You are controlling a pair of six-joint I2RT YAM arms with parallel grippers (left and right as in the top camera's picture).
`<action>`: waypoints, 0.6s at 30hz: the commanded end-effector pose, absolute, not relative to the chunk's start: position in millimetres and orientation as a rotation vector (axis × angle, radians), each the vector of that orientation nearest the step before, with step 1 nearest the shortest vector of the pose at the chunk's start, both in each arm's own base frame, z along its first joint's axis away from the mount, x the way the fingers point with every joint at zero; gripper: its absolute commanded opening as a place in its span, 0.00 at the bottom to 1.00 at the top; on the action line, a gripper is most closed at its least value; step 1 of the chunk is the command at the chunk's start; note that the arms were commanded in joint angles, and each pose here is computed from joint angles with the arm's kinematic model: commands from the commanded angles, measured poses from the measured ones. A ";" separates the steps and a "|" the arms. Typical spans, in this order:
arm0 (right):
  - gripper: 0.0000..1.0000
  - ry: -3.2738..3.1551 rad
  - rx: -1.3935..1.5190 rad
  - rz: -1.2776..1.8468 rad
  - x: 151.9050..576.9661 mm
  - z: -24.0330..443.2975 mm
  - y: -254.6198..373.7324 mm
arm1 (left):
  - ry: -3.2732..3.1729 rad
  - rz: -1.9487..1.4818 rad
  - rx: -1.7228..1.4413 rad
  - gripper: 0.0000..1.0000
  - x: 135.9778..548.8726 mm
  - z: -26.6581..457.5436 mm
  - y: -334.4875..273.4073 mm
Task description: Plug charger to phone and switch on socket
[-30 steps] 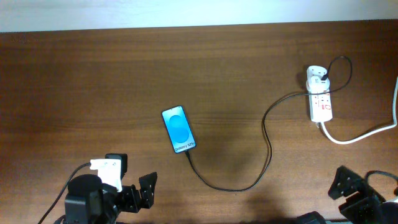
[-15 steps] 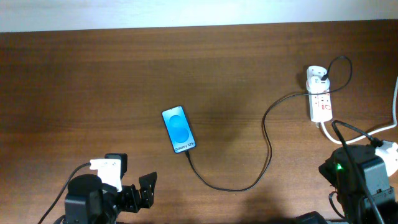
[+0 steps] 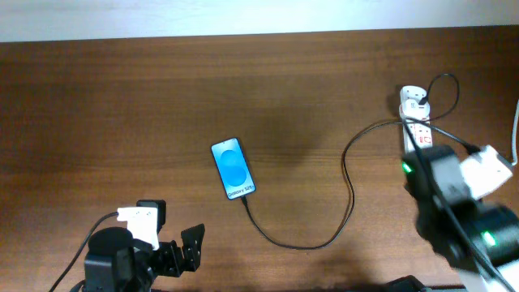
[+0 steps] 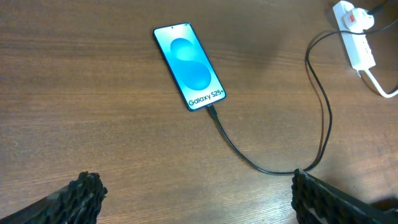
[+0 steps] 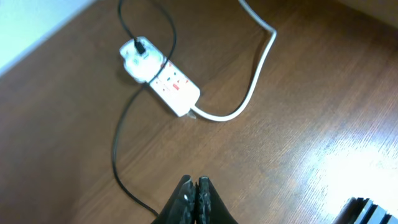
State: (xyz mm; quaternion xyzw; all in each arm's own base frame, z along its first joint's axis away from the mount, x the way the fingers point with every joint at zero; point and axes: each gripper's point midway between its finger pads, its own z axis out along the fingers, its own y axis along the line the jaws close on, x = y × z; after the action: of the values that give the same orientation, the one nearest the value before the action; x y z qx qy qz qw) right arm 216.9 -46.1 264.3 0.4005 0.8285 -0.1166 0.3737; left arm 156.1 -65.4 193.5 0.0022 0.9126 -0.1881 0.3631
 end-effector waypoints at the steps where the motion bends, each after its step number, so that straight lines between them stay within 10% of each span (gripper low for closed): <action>1: 0.04 2.158 1.072 -0.459 250.2 239.4 -53.0 | 2.344 -0.472 0.002 0.99 156.4 193.2 -63.7; 18: 0.04 2.427 1.052 0.093 403.7 81.8 -149.4 | 2.344 -0.472 0.002 0.99 156.3 193.1 -63.7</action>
State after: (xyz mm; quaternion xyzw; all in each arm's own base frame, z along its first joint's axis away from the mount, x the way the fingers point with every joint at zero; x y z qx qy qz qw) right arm 391.9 -146.8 83.4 0.3922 0.8902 0.0254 0.2302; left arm 156.0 -65.3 193.4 0.0021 0.9126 -0.1878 0.3632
